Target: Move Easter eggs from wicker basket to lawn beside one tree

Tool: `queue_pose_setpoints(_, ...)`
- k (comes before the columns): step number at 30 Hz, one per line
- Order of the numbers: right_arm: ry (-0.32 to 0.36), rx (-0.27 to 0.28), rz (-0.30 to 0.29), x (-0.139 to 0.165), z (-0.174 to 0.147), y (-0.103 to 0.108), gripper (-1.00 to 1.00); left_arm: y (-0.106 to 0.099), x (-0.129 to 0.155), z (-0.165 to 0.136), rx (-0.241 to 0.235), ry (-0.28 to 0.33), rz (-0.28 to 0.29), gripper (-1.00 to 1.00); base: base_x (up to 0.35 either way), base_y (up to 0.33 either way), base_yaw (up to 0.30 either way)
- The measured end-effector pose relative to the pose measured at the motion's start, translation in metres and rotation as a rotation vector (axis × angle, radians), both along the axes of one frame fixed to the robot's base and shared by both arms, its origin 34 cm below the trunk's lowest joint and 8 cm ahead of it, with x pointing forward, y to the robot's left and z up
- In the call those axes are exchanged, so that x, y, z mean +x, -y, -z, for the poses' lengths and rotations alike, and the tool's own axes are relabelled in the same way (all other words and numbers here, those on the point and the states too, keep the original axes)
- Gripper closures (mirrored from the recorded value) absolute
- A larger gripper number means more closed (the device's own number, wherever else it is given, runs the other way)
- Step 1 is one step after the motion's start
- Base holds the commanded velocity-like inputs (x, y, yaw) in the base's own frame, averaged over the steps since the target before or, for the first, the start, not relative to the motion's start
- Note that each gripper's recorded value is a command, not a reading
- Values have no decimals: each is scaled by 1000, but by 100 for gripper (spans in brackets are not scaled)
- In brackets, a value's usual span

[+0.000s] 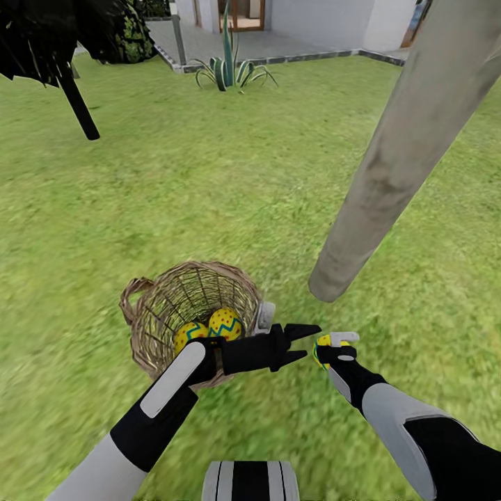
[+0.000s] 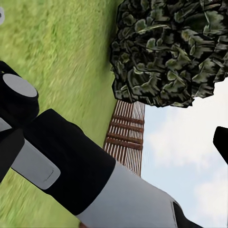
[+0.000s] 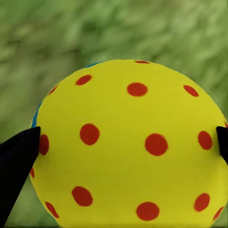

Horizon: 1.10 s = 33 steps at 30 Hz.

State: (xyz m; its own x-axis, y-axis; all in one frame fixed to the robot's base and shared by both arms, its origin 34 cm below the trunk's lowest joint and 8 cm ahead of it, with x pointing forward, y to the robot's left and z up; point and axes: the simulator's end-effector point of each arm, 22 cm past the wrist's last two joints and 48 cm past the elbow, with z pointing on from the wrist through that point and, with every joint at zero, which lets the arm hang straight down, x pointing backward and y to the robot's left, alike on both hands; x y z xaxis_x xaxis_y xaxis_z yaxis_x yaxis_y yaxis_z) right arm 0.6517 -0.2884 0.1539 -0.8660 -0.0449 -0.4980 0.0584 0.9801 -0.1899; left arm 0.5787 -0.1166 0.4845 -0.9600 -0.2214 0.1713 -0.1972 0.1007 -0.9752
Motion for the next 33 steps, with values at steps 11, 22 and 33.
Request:
queue_pose_setpoints(11, 18, -18, 3, 6, 12, 0, 100, 0, -1, 23, 1, -44, 0, -100, 0, 0, 0)
queue_pose_setpoints(22, 18, -21, 3, 6, 12, 0, 100, -1, -1, 23, 1, -44, 0, -100, 0, 0, 0)
queue_pose_setpoints(33, 30, 8, -26, 13, 10, -10, -100, 0, -2, 24, 1, -47, 0, -100, 0, 0, 0)
